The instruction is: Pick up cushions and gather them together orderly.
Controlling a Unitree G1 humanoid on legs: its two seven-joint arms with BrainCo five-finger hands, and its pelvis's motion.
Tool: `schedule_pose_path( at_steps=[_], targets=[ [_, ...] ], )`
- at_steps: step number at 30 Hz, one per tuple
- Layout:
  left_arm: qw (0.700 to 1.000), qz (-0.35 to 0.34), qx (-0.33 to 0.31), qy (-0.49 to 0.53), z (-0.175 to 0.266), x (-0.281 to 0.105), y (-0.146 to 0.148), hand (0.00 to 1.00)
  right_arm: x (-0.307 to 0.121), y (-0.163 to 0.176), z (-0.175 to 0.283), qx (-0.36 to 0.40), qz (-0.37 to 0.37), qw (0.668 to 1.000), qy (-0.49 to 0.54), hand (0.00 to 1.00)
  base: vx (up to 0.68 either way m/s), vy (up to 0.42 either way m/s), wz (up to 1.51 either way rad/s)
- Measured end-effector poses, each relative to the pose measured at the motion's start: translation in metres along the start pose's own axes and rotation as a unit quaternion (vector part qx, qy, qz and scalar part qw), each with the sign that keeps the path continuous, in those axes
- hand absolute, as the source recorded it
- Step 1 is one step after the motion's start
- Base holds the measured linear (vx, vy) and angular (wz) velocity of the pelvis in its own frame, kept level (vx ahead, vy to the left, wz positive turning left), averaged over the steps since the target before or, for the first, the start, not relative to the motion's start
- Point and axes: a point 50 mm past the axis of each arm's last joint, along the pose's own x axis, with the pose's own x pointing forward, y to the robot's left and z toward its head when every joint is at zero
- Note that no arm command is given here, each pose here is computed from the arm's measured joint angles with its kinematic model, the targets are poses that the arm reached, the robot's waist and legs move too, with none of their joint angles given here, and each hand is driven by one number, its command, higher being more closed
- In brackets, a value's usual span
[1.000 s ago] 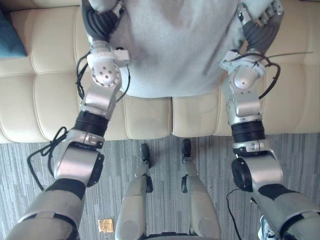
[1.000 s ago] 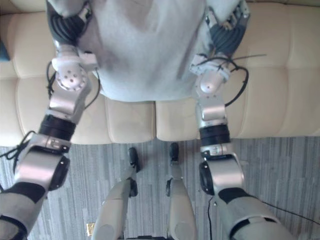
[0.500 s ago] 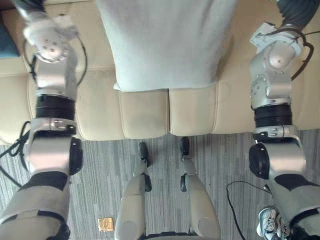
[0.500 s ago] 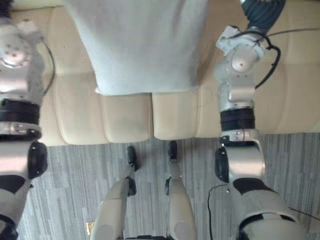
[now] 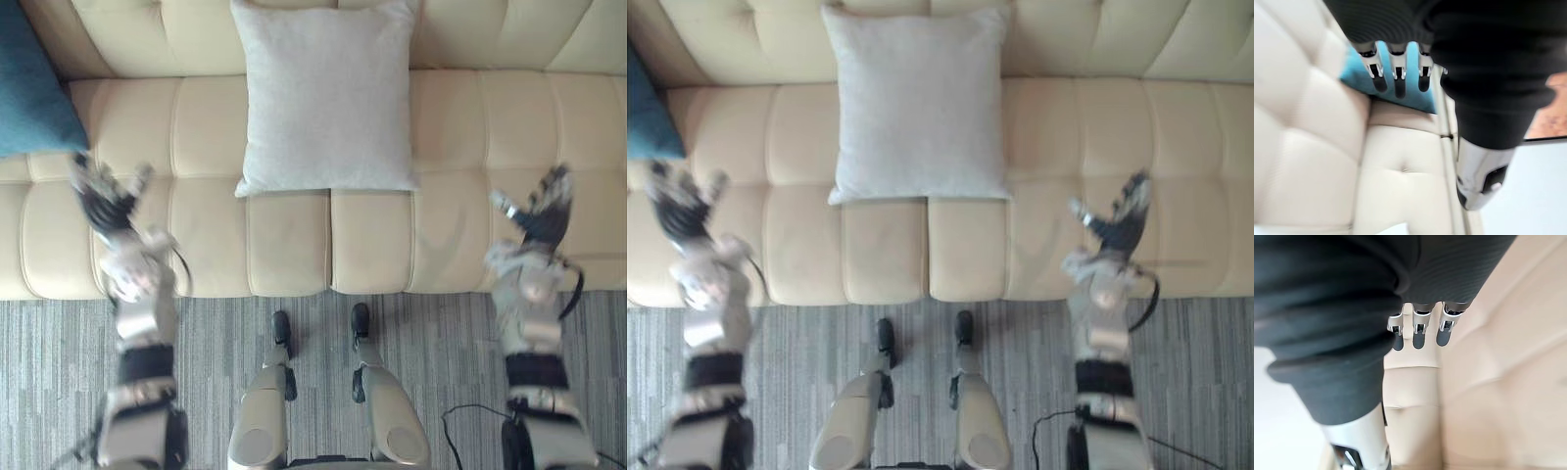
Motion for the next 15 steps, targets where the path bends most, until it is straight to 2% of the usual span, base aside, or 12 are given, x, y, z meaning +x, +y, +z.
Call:
schedule_pose_path(
  at_steps=[3, 7, 15],
  targets=[
    [0.994, -0.022, 0.03, 0.101, -0.046, -0.051, 0.017, 0.0, -0.054, -0.028, -0.055, -0.032, -0.017, 0.993, 0.111, 0.0, 0.06, -0.016, 0.1],
    [0.983, -0.045, 0.051, 0.173, -0.073, -0.087, 0.031, 0.0, -0.1, -0.045, -0.088, -0.063, -0.013, 0.978, 0.198, 0.0, 0.06, -0.007, 0.14],
    [0.92, -0.059, 0.107, 0.373, -0.14, -0.157, 0.064, 0.0, -0.164, -0.049, -0.147, -0.091, 0.03, 0.925, 0.369, 0.0, 0.04, -0.014, 0.06]
  ],
)
